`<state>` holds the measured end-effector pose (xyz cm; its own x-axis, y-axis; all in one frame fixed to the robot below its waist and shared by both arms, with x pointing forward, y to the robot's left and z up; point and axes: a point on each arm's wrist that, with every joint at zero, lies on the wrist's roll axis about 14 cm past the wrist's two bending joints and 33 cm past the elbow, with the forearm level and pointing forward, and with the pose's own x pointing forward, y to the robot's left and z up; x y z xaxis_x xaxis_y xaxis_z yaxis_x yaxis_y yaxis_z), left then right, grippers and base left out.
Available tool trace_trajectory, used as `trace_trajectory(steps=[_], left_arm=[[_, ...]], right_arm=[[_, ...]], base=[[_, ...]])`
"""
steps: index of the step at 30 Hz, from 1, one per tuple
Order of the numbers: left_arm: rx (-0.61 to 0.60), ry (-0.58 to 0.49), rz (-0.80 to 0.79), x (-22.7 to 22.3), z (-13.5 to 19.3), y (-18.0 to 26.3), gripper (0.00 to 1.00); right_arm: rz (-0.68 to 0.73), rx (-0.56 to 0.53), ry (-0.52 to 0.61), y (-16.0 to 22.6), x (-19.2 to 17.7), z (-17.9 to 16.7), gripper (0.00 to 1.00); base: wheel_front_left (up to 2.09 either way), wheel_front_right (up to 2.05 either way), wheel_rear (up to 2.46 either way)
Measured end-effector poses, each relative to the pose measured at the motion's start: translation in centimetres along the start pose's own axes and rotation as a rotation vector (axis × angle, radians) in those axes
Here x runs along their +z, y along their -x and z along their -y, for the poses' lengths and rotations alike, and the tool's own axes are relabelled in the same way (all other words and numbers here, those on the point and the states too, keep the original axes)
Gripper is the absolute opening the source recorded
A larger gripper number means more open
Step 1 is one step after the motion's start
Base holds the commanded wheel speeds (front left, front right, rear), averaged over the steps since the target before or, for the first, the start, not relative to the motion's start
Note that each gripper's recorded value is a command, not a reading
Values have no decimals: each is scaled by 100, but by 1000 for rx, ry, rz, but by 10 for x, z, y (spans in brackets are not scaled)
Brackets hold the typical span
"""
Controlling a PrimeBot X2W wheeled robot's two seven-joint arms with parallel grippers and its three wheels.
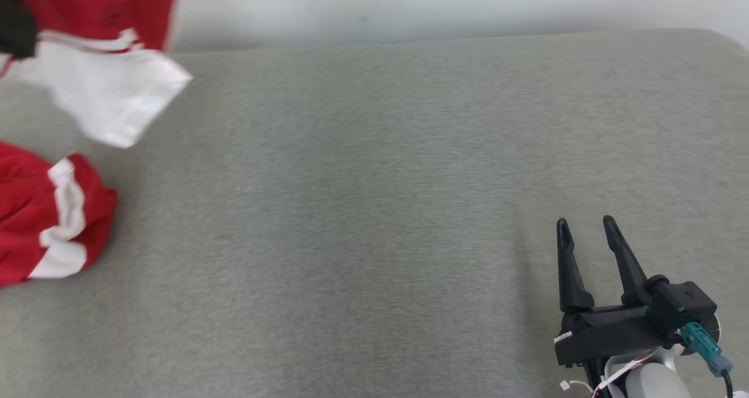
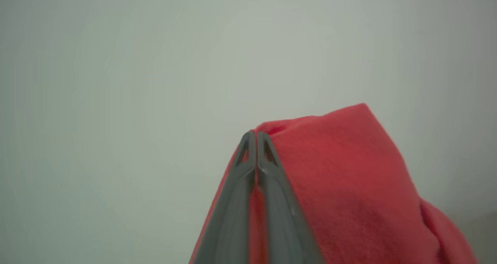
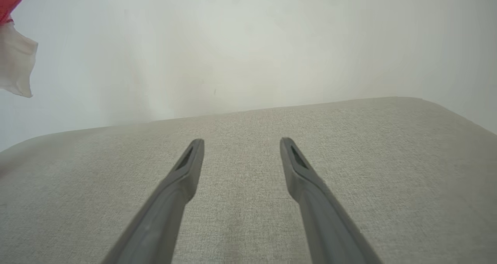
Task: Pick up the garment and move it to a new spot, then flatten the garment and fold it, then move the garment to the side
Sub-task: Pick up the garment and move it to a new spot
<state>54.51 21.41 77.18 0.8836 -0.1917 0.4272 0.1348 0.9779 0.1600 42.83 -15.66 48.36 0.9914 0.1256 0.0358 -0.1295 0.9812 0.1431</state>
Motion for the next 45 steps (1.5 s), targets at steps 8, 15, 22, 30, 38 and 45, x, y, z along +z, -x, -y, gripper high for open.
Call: trace_trajectory(steps=[8, 15, 22, 30, 38, 45], left_arm=[[-219, 159, 88, 23, 114, -26, 0], [-365, 381, -3, -20, 211, -16, 0], [-418, 512, -240, -111, 273, 35, 0], [-388, 604, -471, -183, 297, 117, 45], [-272, 566, -262, -146, 249, 101, 100], [-83, 405, -98, -105, 154, 102, 100]], right_arm=[[24, -113, 6, 26, 13, 34, 100], [40, -218, 21, 51, 23, 66, 100], [33, -275, 21, 63, 22, 83, 100], [23, -227, 28, 51, 17, 69, 100], [30, -136, 21, 35, 16, 40, 100], [49, -49, 12, 29, 21, 11, 100]], base=[[0, 0, 0], [0, 0, 0], [0, 0, 0], [0, 0, 0], [0, 0, 0], [0, 0, 0]])
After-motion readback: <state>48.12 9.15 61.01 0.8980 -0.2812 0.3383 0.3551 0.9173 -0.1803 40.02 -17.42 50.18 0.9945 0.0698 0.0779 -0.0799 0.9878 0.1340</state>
